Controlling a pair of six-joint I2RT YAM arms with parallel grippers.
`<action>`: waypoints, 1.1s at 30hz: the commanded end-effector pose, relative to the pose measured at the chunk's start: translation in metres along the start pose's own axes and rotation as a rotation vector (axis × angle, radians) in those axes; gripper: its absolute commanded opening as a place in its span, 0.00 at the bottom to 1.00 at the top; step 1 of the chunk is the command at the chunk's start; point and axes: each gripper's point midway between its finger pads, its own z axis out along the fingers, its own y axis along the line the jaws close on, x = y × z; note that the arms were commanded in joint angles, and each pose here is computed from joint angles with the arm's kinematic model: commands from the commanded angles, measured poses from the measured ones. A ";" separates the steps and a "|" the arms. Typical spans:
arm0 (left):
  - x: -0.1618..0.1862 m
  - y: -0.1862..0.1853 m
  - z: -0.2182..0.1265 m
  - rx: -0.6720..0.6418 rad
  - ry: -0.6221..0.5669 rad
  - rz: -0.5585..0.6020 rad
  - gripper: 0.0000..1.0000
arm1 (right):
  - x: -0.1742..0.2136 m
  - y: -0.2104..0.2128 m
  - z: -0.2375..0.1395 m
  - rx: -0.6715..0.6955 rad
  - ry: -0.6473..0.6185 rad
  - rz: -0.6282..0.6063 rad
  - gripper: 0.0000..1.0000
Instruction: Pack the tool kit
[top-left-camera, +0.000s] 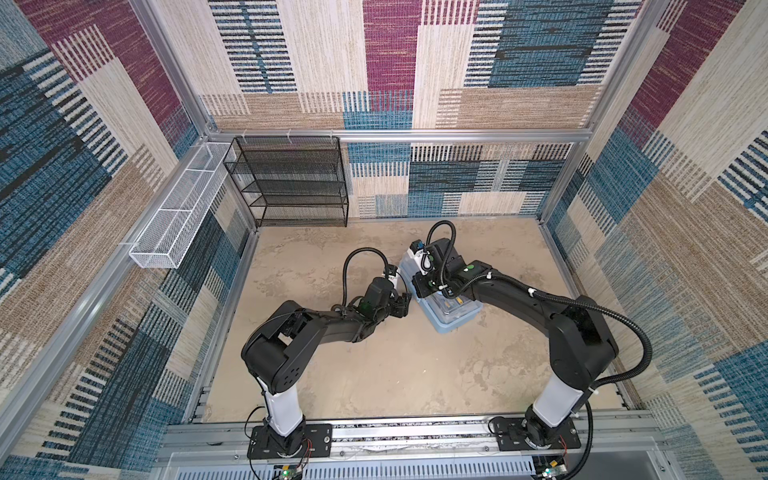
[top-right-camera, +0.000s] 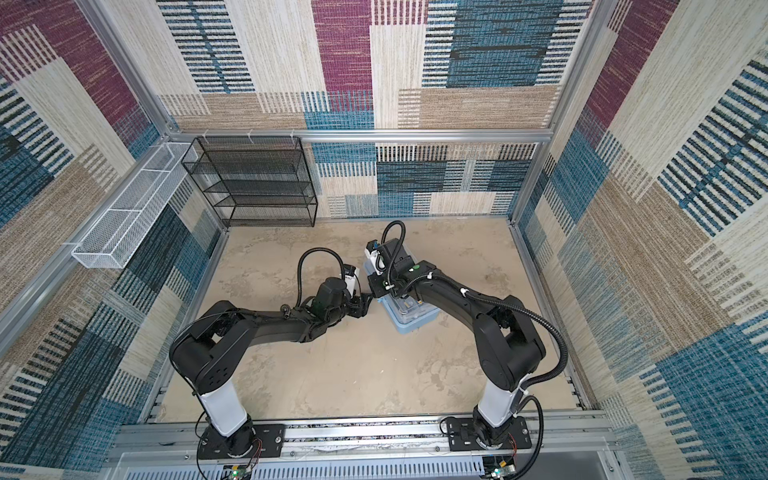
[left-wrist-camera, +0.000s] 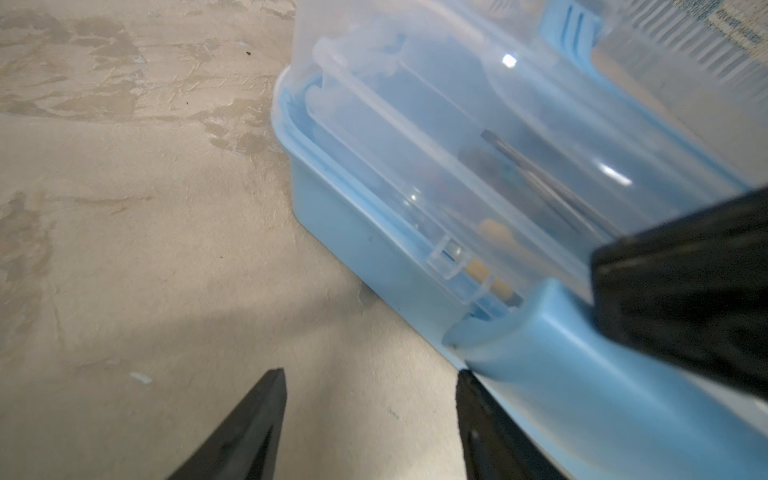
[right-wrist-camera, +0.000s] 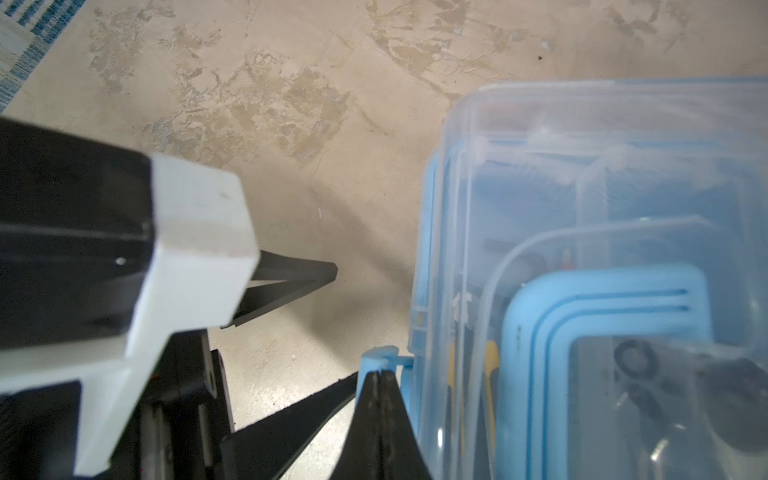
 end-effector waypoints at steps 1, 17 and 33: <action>-0.016 -0.010 0.001 0.046 -0.047 -0.012 0.68 | 0.009 -0.011 -0.002 0.061 0.036 0.006 0.05; -0.015 -0.009 0.003 0.043 -0.033 -0.016 0.68 | 0.022 -0.015 0.002 0.080 0.066 0.013 0.04; -0.016 -0.010 0.003 0.047 -0.026 -0.019 0.68 | 0.032 -0.018 0.003 0.109 0.084 0.021 0.03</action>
